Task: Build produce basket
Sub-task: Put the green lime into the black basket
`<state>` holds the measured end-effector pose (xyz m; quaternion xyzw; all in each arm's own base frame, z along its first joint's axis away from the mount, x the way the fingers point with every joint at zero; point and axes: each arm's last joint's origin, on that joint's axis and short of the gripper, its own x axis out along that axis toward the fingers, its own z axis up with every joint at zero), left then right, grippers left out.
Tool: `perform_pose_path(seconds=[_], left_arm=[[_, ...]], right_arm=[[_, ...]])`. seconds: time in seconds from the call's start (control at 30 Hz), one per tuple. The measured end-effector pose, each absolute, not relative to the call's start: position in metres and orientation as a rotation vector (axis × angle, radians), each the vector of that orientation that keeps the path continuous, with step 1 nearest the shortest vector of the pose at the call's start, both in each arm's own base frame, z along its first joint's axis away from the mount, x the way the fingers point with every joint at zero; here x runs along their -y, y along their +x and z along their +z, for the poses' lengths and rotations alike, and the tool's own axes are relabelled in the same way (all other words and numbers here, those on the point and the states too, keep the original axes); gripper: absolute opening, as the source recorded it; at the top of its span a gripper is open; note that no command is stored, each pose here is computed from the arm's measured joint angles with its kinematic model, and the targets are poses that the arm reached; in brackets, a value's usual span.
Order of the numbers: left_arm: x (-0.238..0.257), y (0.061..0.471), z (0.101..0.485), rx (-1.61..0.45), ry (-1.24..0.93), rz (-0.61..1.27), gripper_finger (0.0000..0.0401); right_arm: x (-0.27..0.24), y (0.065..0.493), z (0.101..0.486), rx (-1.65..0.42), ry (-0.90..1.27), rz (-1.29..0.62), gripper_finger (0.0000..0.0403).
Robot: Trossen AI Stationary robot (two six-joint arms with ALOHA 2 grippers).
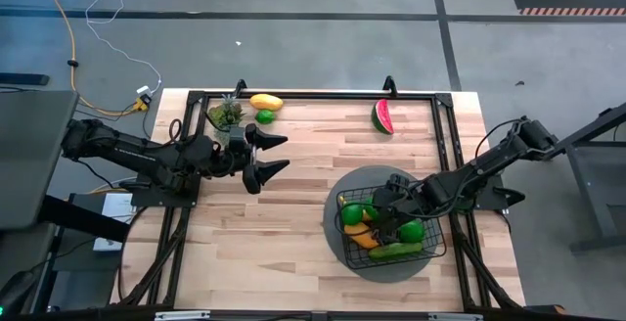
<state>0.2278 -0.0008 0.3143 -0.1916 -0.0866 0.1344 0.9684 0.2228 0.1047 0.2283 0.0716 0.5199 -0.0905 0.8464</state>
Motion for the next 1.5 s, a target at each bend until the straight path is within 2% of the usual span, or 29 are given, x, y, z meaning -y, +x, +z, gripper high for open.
perform_pose_path(seconds=[0.13, 0.23, 0.4, 0.5, 0.63, 0.7, 0.87, 1.0, 1.1, 1.2, 1.33, 1.5], left_arm=[[0.001, 0.228, 0.314, 0.175, -0.387, 0.272, 0.0376], [0.001, 0.228, 0.314, 0.175, -0.387, 0.272, 0.0376], [0.001, 0.228, 0.314, 0.176, -0.388, 0.276, 0.0376], [0.001, 0.228, 0.314, 0.179, -0.407, 0.275, 0.0376], [0.001, 0.228, 0.314, 0.180, -0.410, 0.274, 0.0376], [0.001, 0.228, 0.314, 0.180, -0.410, 0.275, 0.0376], [0.001, 0.228, 0.314, 0.180, -0.410, 0.277, 0.0376], [0.001, 0.228, 0.314, 0.181, -0.411, 0.277, 0.0376], [0.001, 0.228, 0.314, 0.181, -0.411, 0.277, 0.0376], [0.000, 0.228, 0.314, 0.181, -0.411, 0.281, 0.0376], [0.000, 0.228, 0.314, 0.181, -0.400, 0.291, 0.0376], [0.000, 0.227, 0.314, 0.184, -0.389, 0.317, 0.0376]], right_arm=[[-0.105, 0.223, 0.232, -1.119, 0.162, -0.170, 0.0399], [-0.108, 0.226, 0.243, -1.124, 0.132, -0.070, 0.0399], [-0.108, 0.222, 0.289, -1.056, 0.082, 0.057, 0.0399], [-0.093, 0.206, 0.322, -1.006, 0.047, -0.046, 0.0399], [-0.066, 0.170, 0.356, -0.838, 0.063, -0.299, 0.0399], [-0.053, 0.150, 0.363, -0.775, 0.121, -0.322, 0.0399], [-0.028, 0.098, 0.345, -0.634, 0.316, -0.311, 0.0399], [-0.021, 0.082, 0.323, -0.372, 0.427, -0.213, 0.0399], [-0.023, 0.087, 0.307, -0.153, 0.392, -0.139, 0.0399], [-0.024, 0.097, 0.291, -0.011, 0.330, -0.148, 0.0399], [-0.022, 0.111, 0.278, 0.053, 0.267, -0.167, 0.0399], [-0.015, 0.124, 0.288, 0.053, 0.207, -0.111, 0.0399]])
